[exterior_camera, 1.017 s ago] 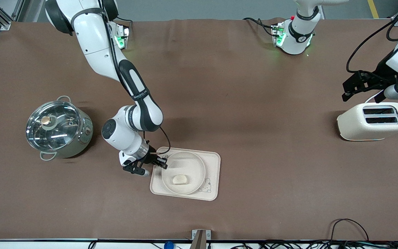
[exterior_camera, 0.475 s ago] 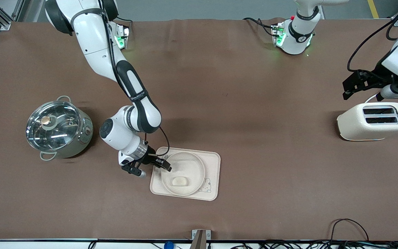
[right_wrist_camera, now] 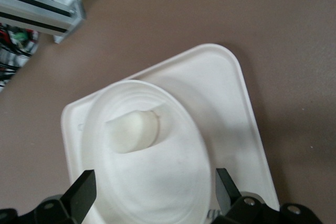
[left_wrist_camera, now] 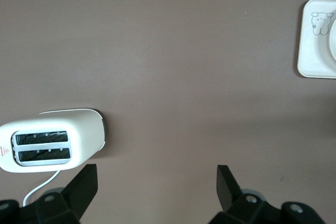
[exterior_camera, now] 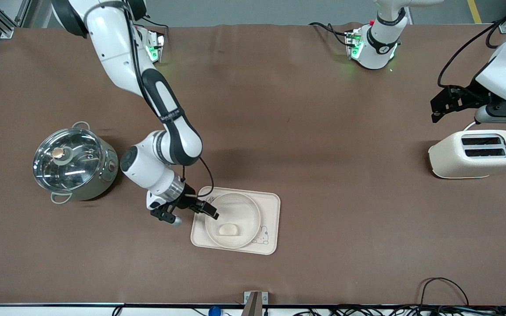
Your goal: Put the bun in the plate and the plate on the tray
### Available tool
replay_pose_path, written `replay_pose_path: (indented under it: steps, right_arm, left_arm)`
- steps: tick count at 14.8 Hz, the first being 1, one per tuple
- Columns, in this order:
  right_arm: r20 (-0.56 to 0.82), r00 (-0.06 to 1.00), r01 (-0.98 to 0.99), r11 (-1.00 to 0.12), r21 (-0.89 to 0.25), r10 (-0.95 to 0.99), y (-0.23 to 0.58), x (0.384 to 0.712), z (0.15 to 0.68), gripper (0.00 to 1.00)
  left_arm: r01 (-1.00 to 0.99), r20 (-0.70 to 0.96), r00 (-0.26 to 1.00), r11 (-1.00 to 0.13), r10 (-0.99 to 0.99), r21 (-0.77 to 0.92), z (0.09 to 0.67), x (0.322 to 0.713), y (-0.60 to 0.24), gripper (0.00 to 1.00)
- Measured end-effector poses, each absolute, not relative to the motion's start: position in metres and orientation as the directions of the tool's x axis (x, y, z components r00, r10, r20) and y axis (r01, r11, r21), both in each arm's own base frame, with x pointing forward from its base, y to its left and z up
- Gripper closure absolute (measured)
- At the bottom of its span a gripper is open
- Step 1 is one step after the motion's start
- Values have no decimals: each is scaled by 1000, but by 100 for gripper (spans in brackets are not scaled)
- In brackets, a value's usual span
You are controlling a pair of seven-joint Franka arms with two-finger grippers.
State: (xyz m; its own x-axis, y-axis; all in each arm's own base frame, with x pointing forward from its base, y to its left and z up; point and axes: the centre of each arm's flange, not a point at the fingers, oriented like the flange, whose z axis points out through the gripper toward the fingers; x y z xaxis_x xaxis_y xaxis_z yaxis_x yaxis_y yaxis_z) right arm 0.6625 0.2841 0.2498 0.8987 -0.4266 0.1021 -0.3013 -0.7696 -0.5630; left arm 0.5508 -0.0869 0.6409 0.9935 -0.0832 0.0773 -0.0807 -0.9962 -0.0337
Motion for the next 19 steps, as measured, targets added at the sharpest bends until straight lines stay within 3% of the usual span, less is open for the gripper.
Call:
replay_pose_path:
  steps: [7, 15, 19]
  right_arm:
    - [97, 916, -269, -779, -567, -388, 228, 612, 352, 0]
    - [118, 989, -58, -968, -246, -89, 130, 633, 460, 0]
    - [24, 1000, -12, -996, -84, -14, 102, 625, 504, 0]
  left_arm:
    - [-82, 77, 993, -996, -84, -34, 642, 551, -87, 0]
    - [-81, 77, 994, -996, -83, -34, 641, 551, -87, 0]
    - [-80, 76, 994, -996, -83, -34, 641, 551, -87, 0]
